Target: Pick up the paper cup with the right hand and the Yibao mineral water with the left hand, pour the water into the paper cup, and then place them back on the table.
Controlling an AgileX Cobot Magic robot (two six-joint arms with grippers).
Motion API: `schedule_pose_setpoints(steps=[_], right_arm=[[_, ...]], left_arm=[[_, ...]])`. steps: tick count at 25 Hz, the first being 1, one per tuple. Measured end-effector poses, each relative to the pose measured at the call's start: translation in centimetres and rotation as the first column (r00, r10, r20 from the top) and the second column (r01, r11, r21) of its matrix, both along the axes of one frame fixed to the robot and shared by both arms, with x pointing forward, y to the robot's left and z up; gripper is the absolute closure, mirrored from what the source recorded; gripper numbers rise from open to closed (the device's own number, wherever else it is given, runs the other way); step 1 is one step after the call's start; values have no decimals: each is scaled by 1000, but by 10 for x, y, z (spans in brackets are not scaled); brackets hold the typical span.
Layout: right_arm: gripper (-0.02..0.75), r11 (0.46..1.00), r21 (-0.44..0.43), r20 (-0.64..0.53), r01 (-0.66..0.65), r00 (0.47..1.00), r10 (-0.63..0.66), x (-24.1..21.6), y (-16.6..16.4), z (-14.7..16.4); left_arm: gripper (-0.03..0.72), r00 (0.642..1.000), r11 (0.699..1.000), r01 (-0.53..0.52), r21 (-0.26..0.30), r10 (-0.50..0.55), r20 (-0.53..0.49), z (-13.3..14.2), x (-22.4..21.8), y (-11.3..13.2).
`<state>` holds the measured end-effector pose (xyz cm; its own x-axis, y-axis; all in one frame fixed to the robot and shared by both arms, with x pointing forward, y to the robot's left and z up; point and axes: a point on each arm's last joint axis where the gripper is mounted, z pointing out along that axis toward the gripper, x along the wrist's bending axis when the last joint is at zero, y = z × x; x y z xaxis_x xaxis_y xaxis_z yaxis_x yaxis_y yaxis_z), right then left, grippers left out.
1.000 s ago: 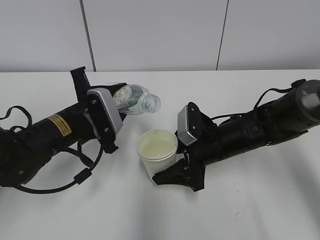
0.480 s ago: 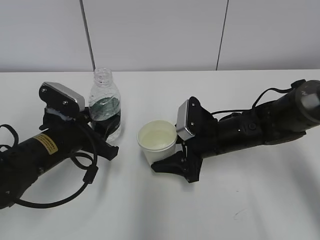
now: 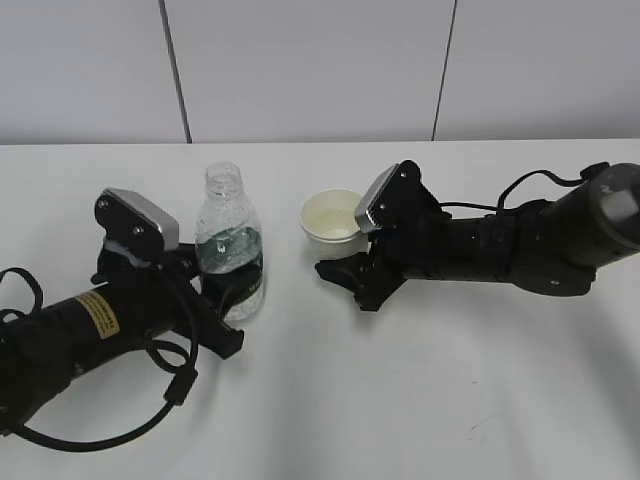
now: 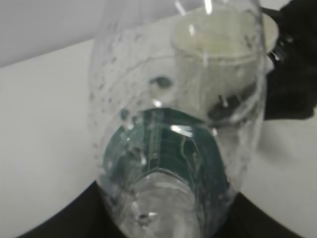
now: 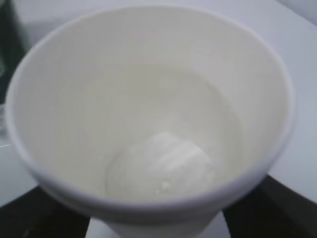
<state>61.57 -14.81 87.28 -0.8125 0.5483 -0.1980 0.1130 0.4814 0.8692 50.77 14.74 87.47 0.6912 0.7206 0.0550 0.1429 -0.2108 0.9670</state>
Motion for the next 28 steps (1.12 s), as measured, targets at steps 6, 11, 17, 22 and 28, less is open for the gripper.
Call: schedule_pose_setpoints(steps=[6,11,17,22,28], right_arm=[[212,989,77,-23,124,992,-122,3,-5,-19],[213,979,134,-1,155,988,-157,2,-6,-26],[213,975,145,-9,168,986,-169,2,-6,-34],[213,965,195,-9,177,984,-179,2,-6,-43],[199,963,199,-8,180,983,-182,2,-6,-43]], left_arm=[[375,999,999,40,14,-40,-15,-5,-3,-2],[375,999,999,41,18,-40,-29,-11,-3,-2],[375,999,999,41,3,-41,-19,-16,5,-6],[375,999,999,35,-2,-35,-16,-17,6,-6],[236,998,999,6,-43,-9,-59,-17,7,-6]])
